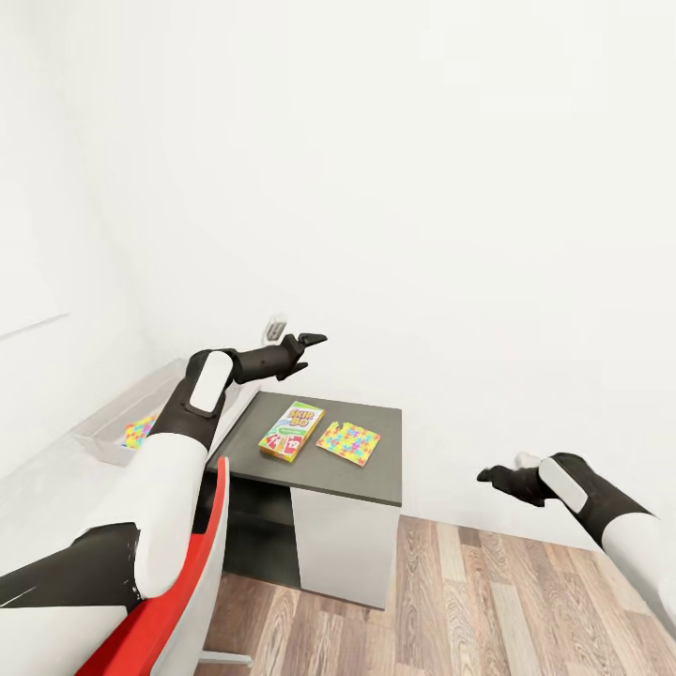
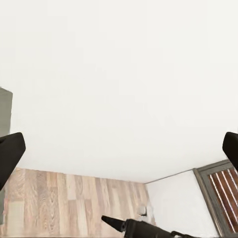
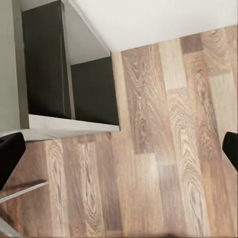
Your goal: Put all the toys in the child's room - the three board games (two on the bed and one on the table), the two jigsaw puzzles on the table, and the tennis ball on the table - inside the toy box on the table in the child's room.
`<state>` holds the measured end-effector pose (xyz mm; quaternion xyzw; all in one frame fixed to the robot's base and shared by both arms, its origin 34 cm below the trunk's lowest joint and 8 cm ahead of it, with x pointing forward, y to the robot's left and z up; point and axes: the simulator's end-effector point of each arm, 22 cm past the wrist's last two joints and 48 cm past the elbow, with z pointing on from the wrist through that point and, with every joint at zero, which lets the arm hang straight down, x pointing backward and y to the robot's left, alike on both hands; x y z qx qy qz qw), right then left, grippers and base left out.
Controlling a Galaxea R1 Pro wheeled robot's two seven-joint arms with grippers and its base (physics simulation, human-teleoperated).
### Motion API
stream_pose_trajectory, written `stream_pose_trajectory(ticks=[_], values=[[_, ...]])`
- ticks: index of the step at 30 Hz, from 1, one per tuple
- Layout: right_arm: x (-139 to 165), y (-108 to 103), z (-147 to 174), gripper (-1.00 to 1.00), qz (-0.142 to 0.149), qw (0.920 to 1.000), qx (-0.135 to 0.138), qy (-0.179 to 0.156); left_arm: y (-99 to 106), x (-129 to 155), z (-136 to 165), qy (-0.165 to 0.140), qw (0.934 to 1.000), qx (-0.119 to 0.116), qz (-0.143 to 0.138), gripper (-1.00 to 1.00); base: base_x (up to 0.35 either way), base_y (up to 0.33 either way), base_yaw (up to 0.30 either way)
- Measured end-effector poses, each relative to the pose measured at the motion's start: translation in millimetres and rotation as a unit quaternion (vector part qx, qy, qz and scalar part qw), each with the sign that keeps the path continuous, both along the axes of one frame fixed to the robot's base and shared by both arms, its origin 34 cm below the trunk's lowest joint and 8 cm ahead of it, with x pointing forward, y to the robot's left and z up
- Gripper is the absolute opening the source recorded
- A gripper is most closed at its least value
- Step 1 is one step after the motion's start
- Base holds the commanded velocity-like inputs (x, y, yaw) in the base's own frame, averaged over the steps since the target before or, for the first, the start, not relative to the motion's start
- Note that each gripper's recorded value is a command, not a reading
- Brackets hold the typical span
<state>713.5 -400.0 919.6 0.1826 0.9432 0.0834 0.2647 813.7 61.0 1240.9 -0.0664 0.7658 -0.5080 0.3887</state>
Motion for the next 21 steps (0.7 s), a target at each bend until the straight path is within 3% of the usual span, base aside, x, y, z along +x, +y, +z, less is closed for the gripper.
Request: stream_pose_trajectory(ticks=[4, 14, 21], values=[[-17, -4, -28, 1.0, -0.012, 0.9998, -0.016, -0.007, 10, 5, -18, 0.023, 0.9988, 0.038, 0.022, 1.0, 0.0, 0.0, 0.0], [-26, -6, -48, 1.0, -0.025, 0.9988, -0.029, -0.031, 30, 12, -46, 0.064, 0.9907, 0.102, 0.063, 1.0, 0.0, 0.0, 0.0], [-34, -6, -61, 1.0, -0.026, 0.9989, -0.03, -0.023, 41, 12, -79, 0.095, 0.9733, 0.189, 0.089, 1.0, 0.0, 0.0, 0.0]])
